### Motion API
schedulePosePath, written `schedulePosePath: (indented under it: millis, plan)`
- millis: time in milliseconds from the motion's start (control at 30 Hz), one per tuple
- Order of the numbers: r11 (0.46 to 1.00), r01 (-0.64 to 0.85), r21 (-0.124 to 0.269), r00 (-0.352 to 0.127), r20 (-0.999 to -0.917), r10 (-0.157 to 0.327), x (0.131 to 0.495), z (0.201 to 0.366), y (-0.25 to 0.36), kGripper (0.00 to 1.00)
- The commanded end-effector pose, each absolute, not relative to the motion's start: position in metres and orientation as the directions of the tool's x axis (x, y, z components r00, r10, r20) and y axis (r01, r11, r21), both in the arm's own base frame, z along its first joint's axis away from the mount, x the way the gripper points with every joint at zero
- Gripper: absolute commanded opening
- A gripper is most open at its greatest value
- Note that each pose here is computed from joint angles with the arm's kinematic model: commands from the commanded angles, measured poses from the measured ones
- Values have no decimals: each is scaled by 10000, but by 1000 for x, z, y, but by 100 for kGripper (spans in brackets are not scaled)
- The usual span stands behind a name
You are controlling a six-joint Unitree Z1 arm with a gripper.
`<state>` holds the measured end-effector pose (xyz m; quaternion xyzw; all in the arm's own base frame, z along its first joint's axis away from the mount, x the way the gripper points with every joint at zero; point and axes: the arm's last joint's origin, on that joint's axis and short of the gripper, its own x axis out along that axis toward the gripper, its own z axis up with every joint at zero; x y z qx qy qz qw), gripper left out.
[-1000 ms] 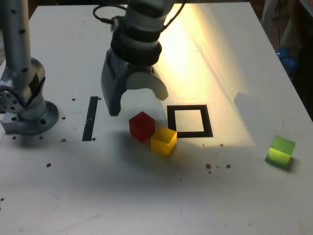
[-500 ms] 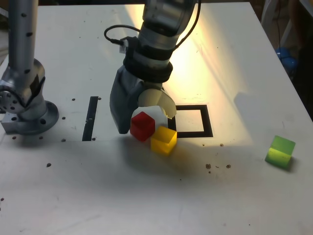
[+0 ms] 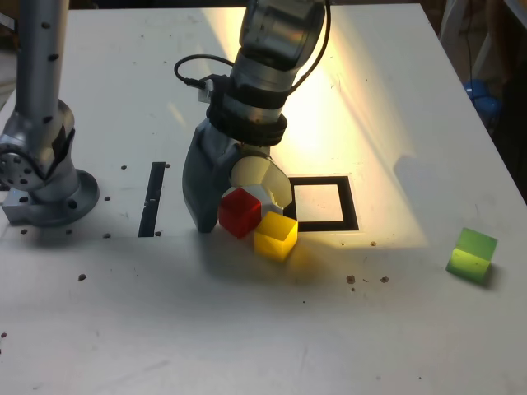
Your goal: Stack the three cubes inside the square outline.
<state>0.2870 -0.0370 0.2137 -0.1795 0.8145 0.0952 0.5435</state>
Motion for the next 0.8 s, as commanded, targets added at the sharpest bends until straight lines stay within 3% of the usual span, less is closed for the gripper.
schedulePosePath:
  millis: [0,267,600,767]
  plan:
    - [9170,-3961,-479,-3476,-9165,-1980,288,211,-36,88]
    - [9130,-4036,-604,-3455,-9139,-2132,289,210,-32,70]
    - [9102,-4053,-853,-3115,-9232,-2252,292,205,-26,64]
    - [9102,-4040,-915,-3002,-9266,-2264,294,202,-25,54]
